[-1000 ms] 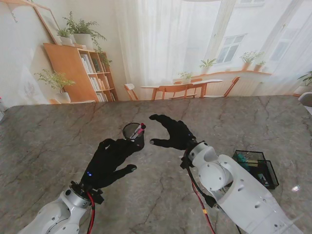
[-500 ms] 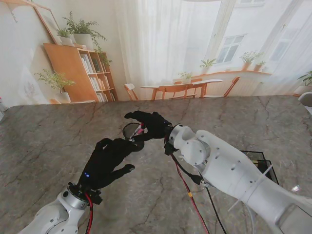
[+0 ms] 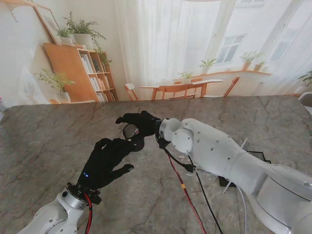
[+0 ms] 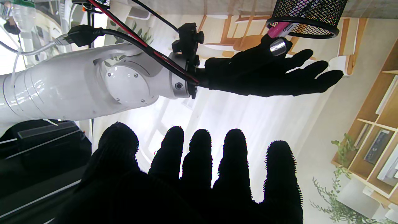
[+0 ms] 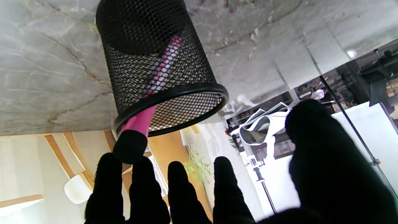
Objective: Organize desk stationery
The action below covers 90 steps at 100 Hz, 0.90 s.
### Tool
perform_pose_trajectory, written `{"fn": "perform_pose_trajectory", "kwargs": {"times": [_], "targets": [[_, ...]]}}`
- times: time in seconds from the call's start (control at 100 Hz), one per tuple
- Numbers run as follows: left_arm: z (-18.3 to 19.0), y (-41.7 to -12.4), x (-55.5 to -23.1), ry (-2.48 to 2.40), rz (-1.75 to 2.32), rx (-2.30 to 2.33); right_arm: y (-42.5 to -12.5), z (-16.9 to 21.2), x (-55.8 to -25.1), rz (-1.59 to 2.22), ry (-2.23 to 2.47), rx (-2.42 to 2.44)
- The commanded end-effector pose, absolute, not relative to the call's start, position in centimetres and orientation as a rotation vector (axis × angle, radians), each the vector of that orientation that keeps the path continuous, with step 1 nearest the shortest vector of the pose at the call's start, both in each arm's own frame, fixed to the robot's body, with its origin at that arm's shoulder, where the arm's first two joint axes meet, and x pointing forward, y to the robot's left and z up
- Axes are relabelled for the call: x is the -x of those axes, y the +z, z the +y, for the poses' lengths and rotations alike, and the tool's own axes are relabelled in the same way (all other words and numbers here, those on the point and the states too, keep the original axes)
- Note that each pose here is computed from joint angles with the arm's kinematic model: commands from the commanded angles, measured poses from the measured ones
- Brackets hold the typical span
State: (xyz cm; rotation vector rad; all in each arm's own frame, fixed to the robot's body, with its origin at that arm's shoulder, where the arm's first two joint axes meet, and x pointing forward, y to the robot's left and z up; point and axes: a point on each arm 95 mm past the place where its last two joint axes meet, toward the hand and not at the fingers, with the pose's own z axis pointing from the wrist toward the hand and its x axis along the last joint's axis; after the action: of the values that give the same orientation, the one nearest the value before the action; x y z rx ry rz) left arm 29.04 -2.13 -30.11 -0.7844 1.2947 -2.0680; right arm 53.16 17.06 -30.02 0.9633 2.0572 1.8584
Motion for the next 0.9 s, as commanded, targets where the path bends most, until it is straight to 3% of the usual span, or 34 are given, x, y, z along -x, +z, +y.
{"fn": "perform_pose_trajectory", "kwargs": {"times": [0.0,0.89], "targets": [[-2.2,-30.2,-28.9,-2.068,1.293,0.791,-29.4,17.9,-53.5,2.071,1.854,-0.915],[-2.1,-30.3,-29.2,-2.057,1.306,0.807,-31.6,18.6,-55.8,2.247,1.715,-0.782]]}}
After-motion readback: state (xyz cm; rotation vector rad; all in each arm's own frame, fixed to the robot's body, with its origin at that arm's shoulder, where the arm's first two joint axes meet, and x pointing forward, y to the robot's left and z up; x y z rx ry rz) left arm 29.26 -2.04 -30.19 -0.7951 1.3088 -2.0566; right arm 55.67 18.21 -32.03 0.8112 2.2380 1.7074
